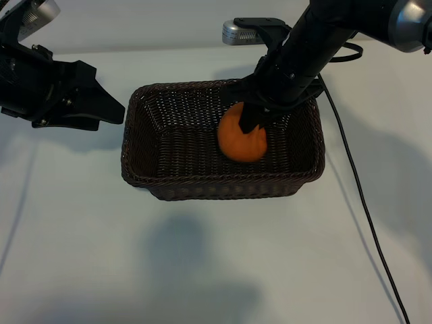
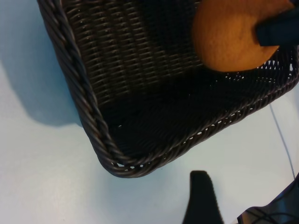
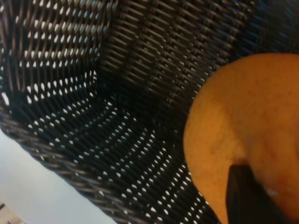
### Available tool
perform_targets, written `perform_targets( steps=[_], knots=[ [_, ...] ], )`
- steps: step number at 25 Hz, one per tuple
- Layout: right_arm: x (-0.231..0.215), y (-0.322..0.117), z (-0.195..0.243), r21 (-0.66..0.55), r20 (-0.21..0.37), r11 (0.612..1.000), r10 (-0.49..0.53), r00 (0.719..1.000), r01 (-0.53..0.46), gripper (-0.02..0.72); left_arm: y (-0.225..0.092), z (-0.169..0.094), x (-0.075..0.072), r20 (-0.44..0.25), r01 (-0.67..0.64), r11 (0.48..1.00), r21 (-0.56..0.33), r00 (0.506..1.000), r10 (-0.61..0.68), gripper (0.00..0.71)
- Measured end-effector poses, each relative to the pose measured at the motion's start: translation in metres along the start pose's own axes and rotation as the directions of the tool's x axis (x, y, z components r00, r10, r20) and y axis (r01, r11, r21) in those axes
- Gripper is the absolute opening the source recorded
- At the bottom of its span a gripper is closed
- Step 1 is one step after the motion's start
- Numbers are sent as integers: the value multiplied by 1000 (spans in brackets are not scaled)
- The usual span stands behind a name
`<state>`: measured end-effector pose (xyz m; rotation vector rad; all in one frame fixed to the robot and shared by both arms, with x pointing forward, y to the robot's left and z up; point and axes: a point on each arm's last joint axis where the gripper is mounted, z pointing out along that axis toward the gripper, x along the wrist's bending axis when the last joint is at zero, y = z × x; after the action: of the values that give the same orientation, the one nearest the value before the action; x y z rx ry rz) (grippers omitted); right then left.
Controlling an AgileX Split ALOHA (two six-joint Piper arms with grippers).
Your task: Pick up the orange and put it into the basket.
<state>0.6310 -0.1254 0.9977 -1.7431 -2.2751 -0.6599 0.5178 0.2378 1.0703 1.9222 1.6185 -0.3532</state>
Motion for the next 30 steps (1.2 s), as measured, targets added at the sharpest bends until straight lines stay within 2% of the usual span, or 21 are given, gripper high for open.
perform_targets(
  steps=[3, 5, 12, 14, 20, 30],
  knots=[
    [0, 1, 0, -16, -2, 1000, -5, 1000, 5, 92, 0, 0, 0, 0, 0, 1000, -1, 1000, 0, 525],
    [0, 2, 0, -25, -1, 1000, -18, 1000, 18, 127, 0, 0, 0, 0, 0, 1000, -1, 1000, 0, 525],
    [0, 4, 0, -41, -5, 999, -28, 1000, 28, 428, 1, 0, 0, -3, -3, 1000, -8, 1000, 3, 525],
    [1, 4, 0, -42, -7, 999, -29, 1000, 28, 476, 1, 0, 0, -4, -3, 1000, -12, 1000, 3, 525],
    [1, 3, 0, -30, -14, 999, -26, 1000, 26, 489, 2, 0, 1, -8, -8, 1000, -20, 1000, 7, 525],
    [5, -9, -8, 84, -21, 995, -51, 998, 53, 455, 2, 0, 1, -8, -8, 1000, -21, 1000, 7, 525]
  ],
)
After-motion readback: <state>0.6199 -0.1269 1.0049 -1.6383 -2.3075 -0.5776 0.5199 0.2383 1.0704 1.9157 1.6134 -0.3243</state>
